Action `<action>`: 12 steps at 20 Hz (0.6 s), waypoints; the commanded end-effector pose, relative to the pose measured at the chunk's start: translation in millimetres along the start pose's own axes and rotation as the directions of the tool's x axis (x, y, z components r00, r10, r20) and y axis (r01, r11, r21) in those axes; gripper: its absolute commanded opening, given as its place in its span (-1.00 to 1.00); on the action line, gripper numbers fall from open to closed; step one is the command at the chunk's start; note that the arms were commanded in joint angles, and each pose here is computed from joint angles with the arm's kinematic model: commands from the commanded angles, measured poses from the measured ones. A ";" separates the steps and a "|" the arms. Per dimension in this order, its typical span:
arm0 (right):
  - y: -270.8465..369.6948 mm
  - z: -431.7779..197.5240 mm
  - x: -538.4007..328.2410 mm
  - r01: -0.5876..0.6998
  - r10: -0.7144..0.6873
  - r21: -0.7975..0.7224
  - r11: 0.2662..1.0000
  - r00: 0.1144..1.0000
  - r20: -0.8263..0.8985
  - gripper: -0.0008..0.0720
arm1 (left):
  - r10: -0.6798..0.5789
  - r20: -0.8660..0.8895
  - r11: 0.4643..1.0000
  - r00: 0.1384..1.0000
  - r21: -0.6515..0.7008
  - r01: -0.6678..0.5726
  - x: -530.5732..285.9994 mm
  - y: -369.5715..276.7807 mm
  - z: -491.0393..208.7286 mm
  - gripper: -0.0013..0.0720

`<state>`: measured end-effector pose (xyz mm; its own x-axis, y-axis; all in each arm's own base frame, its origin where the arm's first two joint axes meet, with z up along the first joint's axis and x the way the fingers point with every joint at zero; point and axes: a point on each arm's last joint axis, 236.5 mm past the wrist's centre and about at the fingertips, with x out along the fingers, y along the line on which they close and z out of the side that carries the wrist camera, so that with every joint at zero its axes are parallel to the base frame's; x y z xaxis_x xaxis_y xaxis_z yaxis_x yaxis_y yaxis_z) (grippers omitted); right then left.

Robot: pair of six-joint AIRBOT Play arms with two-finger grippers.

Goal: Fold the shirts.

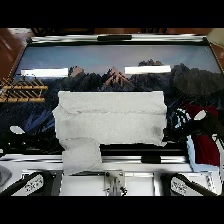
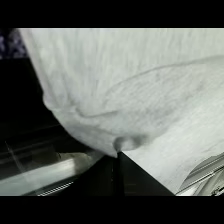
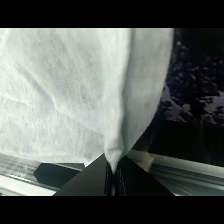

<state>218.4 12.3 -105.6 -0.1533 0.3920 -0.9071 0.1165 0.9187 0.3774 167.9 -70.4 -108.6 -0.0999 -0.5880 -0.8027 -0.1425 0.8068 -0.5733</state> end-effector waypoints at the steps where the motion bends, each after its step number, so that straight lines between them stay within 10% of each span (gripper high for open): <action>1: 2.7 -0.8 -5.8 0.028 -0.029 -0.046 0.999 0.999 -0.019 -0.78 | 0.007 0.018 1.000 1.000 0.026 -0.007 -5.2 -0.5 7.1 -0.87; 12: 41.3 142.0 -128.0 0.039 0.013 -0.094 0.995 0.863 0.505 -0.79 | -0.050 0.328 0.976 0.943 0.217 -0.023 -131.3 -65.9 141.9 -0.88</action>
<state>337.8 -2.1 -23.9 0.2066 0.3381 -0.9182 -0.0085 0.9390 0.3439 293.3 -44.2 -15.6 0.1652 -0.5711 -0.8041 0.0567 0.8194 -0.5704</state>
